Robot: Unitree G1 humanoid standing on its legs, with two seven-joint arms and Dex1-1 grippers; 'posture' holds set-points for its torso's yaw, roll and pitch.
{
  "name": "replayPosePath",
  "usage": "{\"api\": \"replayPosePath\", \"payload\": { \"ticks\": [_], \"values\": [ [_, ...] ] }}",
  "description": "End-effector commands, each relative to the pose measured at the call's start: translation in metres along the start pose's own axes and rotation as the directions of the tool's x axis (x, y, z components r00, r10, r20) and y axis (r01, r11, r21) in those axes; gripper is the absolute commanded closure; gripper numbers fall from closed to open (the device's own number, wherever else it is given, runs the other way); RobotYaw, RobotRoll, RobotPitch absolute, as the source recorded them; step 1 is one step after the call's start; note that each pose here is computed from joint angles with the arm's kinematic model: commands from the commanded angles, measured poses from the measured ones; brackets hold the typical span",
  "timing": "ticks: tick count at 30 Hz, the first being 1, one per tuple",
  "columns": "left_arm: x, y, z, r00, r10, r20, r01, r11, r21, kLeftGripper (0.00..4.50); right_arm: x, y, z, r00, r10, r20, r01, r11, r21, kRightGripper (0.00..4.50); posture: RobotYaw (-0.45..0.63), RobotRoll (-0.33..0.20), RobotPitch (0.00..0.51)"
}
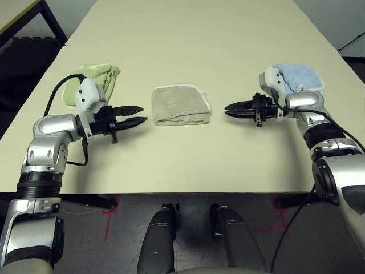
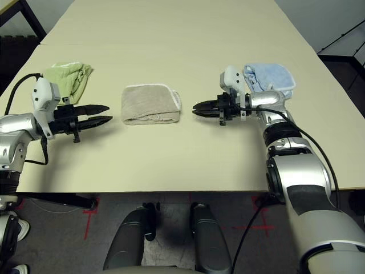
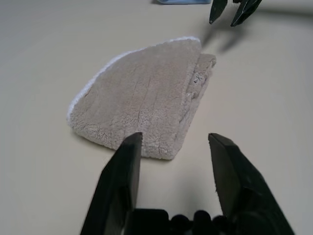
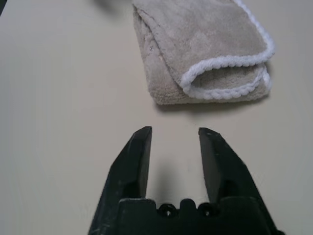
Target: Fold the towel and set it aside.
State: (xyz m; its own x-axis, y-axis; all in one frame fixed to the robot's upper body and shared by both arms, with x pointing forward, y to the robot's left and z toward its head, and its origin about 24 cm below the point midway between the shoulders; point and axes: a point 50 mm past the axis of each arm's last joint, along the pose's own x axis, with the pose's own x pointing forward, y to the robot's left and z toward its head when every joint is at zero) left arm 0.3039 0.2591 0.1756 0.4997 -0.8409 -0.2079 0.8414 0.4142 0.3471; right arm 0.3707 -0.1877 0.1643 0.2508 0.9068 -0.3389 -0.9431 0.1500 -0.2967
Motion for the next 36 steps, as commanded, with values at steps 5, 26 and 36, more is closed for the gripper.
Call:
{"api": "replayPosePath", "payload": {
  "ticks": [5, 26, 36],
  "values": [
    [0.003, -0.008, -0.006, 0.993, -0.113, 0.020, 0.113, 0.993, 0.031, 0.00, -0.003, -0.007, -0.003, 0.978, -0.119, 0.173, 0.018, 0.869, 0.495, 0.02, 0.00, 0.000, 0.151],
    [0.014, -0.009, 0.012, 0.988, -0.134, 0.075, 0.130, 0.990, 0.054, 0.00, 0.057, 0.001, 0.017, 0.968, -0.223, 0.116, -0.047, 0.294, 0.955, 0.02, 0.05, 0.000, 0.172],
    [0.013, -0.011, 0.017, 0.988, -0.139, 0.070, 0.135, 0.989, 0.065, 0.00, 0.076, 0.003, 0.017, 0.962, -0.271, 0.041, 0.013, 0.195, 0.981, 0.02, 0.07, 0.000, 0.179]
  ]
}}
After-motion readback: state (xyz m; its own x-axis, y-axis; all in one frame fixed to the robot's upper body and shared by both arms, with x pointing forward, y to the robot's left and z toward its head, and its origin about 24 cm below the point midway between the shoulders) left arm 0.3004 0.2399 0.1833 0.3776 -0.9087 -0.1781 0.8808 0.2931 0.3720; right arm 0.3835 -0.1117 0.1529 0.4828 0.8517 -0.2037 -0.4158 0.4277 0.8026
